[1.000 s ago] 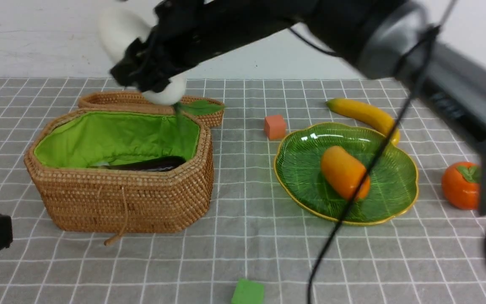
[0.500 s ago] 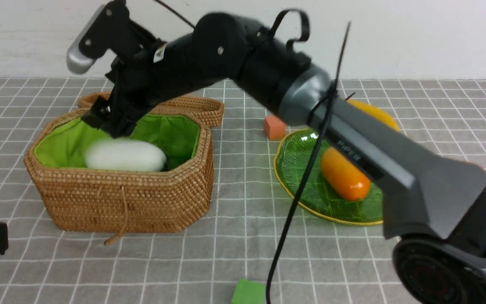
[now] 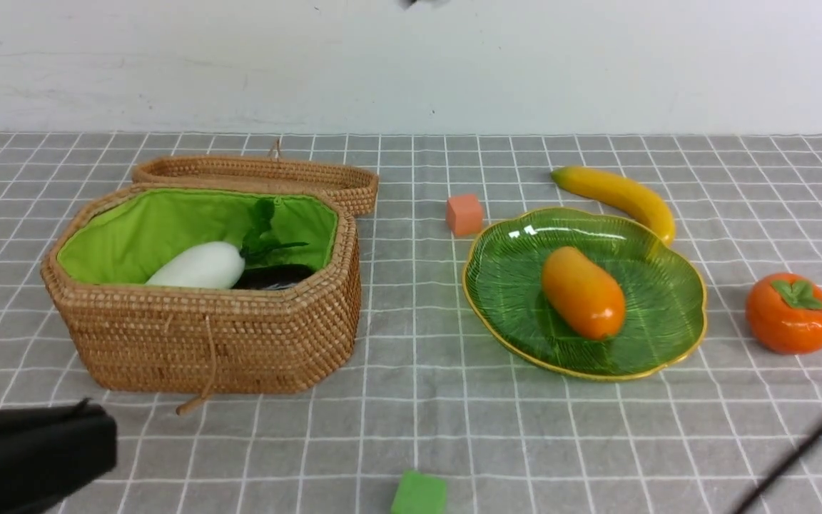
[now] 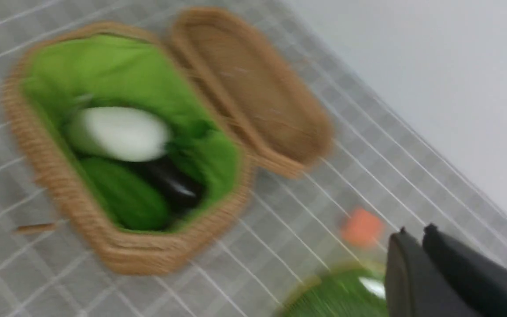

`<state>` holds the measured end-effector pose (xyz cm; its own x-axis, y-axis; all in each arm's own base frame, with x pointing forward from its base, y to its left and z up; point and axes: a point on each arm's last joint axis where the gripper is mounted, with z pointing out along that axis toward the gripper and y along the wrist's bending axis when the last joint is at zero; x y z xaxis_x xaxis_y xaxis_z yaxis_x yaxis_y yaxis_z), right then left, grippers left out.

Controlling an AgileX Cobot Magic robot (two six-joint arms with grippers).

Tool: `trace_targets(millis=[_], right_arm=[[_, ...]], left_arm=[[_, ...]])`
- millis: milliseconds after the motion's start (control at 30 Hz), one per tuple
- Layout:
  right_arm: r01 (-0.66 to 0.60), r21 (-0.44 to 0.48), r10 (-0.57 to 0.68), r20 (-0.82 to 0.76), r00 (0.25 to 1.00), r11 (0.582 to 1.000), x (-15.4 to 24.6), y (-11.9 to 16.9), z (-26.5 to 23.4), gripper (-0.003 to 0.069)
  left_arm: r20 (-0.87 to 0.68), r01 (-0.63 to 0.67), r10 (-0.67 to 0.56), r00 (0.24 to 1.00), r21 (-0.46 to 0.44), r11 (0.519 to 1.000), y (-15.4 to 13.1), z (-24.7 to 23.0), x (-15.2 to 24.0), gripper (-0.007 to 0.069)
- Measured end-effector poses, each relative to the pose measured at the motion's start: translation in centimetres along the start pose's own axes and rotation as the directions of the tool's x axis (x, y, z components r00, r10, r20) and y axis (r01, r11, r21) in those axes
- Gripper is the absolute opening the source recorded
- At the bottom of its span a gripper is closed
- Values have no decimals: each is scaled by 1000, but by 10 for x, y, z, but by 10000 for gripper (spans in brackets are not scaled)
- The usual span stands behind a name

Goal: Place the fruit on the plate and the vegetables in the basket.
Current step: Grab a tomato with your right arm and place it on the plate on the right.

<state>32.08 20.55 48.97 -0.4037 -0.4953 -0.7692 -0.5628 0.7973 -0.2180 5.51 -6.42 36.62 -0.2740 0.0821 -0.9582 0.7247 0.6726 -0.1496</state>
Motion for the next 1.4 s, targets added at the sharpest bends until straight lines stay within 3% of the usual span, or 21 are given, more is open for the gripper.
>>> trace_targets(millis=[133,167,267,367,400,433,467,500,533,567,600,667,800,1000,1233,1400], right_arm=[[-227,192,256,-140,956,955,51,-64,-3,39],[-291,267,354,-233,906,919,85,-91,9,69],[-407,385,546,-391,741,828,170,-136,39,185],[-511,423,660,-398,637,748,230,-158,65,313],[-569,433,713,-375,592,699,254,-166,72,373],[-572,438,719,-363,593,693,255,-170,72,382],[-638,450,780,-312,542,624,276,-182,76,446],[-666,447,801,-293,522,597,280,-185,76,463],[-741,442,861,-215,460,506,298,-204,77,526],[-750,441,869,-211,447,493,300,-205,77,532],[-792,423,897,-162,412,440,314,-220,77,576],[-842,372,920,-122,372,390,327,-232,81,598],[-894,263,931,-119,345,364,352,-243,101,610],[-919,179,932,-160,324,351,372,-241,129,610],[-907,146,911,-184,368,395,364,-233,136,610],[-871,132,871,-215,441,474,350,-218,151,587]], left_arm=[[7,-28,28,1000,18,999,-2,0,-1,-7],[7,-34,34,999,20,999,-2,0,-1,-7],[8,-42,42,999,21,999,-2,0,-1,-6],[8,-43,43,999,20,999,-2,0,-1,-5],[8,-44,44,999,20,999,-2,0,-1,-5],[8,-44,44,999,20,999,-2,0,-1,-5],[8,-44,44,999,20,999,-2,0,-1,-5],[7,-45,45,999,20,999,-2,0,-1,-5],[6,-46,45,999,19,999,-2,0,0,-4],[6,-46,45,999,19,999,-2,0,0,-4],[3,-47,47,999,18,999,-2,0,0,-4],[0,-49,49,999,16,999,-1,0,0,-4],[-1,-51,51,999,15,999,-1,0,0,-2],[-1,-54,54,999,13,998,-1,0,0,-2],[11,-59,59,998,11,998,-1,0,-1,0],[15,-82,82,997,-4,997,0,0,-1,0]])
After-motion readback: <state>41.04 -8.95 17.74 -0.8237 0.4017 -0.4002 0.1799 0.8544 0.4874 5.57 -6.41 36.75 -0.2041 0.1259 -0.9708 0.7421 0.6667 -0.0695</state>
